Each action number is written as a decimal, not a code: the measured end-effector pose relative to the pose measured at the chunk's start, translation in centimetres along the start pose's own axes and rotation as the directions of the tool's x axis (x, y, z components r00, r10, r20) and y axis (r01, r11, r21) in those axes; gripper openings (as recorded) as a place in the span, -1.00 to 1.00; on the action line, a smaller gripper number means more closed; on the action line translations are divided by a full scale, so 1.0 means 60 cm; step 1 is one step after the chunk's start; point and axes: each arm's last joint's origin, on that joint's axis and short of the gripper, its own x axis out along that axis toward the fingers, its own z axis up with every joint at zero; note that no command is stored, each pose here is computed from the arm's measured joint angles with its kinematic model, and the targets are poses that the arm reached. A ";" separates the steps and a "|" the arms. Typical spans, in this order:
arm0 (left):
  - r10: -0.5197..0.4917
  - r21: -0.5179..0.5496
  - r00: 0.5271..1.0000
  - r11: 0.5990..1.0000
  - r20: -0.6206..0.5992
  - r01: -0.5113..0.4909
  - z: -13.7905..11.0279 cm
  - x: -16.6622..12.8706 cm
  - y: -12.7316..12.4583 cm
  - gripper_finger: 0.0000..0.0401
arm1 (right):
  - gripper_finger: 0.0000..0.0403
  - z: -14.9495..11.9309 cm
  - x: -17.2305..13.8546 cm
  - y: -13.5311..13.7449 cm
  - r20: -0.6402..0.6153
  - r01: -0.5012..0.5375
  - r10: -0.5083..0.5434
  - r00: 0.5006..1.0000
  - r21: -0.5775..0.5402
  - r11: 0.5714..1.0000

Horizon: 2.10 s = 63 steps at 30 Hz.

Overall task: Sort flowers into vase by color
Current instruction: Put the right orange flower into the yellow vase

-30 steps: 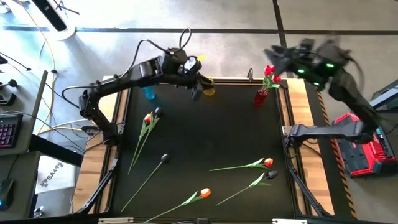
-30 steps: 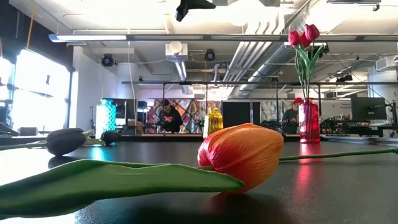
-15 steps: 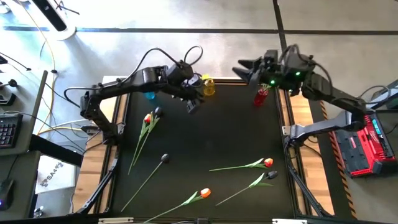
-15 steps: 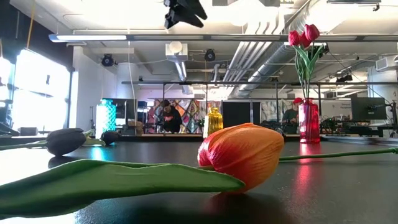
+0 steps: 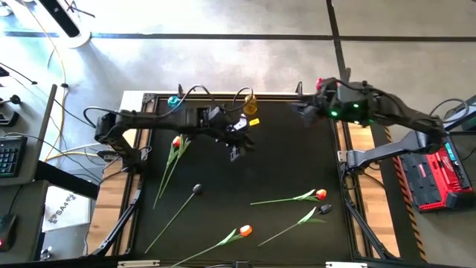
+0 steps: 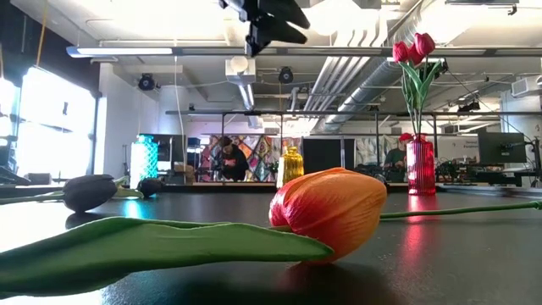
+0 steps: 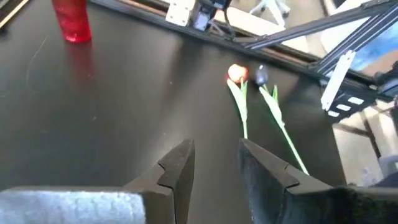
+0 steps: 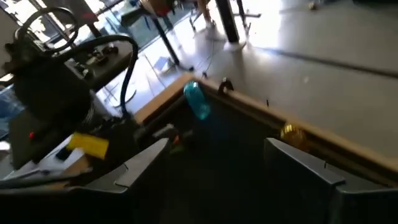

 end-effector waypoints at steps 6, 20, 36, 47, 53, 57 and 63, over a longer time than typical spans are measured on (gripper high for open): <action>0.016 0.051 1.000 0.999 -0.027 -0.014 -0.034 0.033 -0.006 -0.44 | 0.23 -0.010 -0.039 0.004 -0.031 -0.085 0.087 0.996 0.064 0.994; 0.345 -0.090 0.741 0.874 -0.576 -0.477 -0.147 0.006 0.072 -0.44 | 0.23 -0.034 -0.027 0.037 -0.080 -0.094 0.100 0.992 0.071 0.993; 0.356 -0.374 0.724 0.674 -0.590 -0.636 -0.283 -0.144 0.118 -0.44 | 0.23 -0.066 0.017 0.065 -0.160 -0.018 0.025 0.987 0.048 0.999; 0.273 -0.444 0.687 0.594 -0.673 -0.671 -0.347 -0.143 0.112 -0.61 | 0.23 -0.046 -0.004 0.075 -0.129 -0.208 0.226 0.966 0.138 0.968; 0.242 -0.476 0.721 0.610 -0.649 -0.633 -0.330 -0.145 0.104 -0.62 | 0.23 -0.024 -0.046 0.060 -0.040 -0.287 0.299 0.954 0.181 0.941; 0.253 -0.531 0.838 0.676 -0.483 -0.510 -0.287 -0.138 0.097 -0.62 | 0.23 -0.013 -0.076 0.040 0.022 -0.281 0.283 0.959 0.202 0.938; -0.002 -0.429 0.999 0.903 0.039 0.019 -0.197 -0.051 0.058 -0.62 | 0.23 -0.019 -0.074 0.027 0.008 -0.177 0.179 0.984 0.195 0.965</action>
